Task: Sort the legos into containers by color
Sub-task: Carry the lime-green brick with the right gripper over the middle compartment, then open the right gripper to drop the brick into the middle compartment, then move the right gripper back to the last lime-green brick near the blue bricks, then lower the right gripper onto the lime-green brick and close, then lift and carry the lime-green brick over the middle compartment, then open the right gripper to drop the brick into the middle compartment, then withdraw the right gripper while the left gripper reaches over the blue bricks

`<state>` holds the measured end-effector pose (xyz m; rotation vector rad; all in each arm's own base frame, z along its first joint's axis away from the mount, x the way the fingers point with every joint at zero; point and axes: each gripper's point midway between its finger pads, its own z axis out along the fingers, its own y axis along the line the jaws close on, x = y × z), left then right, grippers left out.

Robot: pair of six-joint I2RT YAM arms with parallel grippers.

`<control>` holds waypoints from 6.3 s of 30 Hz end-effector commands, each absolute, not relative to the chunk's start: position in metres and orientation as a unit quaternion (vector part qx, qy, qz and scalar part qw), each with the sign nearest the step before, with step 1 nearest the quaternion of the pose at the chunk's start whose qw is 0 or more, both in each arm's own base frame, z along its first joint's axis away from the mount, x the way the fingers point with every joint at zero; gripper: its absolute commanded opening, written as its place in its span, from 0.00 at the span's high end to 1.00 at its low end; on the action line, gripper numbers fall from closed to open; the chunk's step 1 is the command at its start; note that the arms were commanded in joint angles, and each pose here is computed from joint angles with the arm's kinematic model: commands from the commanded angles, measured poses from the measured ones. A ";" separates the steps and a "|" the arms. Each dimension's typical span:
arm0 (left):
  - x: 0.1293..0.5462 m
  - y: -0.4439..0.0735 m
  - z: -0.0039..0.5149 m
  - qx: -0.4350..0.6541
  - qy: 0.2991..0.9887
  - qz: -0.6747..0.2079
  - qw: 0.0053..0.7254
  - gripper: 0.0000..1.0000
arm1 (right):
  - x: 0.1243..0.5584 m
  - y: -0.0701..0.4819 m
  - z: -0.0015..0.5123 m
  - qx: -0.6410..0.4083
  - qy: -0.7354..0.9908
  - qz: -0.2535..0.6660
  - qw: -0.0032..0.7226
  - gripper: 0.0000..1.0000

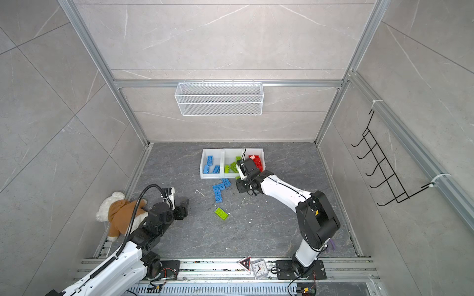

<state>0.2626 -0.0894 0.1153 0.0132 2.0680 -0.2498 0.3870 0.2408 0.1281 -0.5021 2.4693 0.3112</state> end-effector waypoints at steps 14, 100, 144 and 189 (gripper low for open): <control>0.268 -0.082 0.126 -0.014 0.845 -0.093 0.526 0.26 | 0.498 0.242 0.139 -0.138 0.928 0.108 0.330 0.70; 0.266 -0.076 0.132 -0.025 0.833 -0.096 0.545 0.26 | 0.245 0.348 0.029 -0.379 0.908 0.100 0.147 0.38; 0.267 -0.077 0.129 -0.024 0.836 -0.093 0.540 0.25 | 0.339 0.324 0.117 -0.287 0.899 0.247 0.221 0.71; 0.275 -0.103 0.115 0.025 0.866 -0.117 0.486 0.24 | 0.469 0.223 0.240 -0.156 0.842 0.198 0.477 0.28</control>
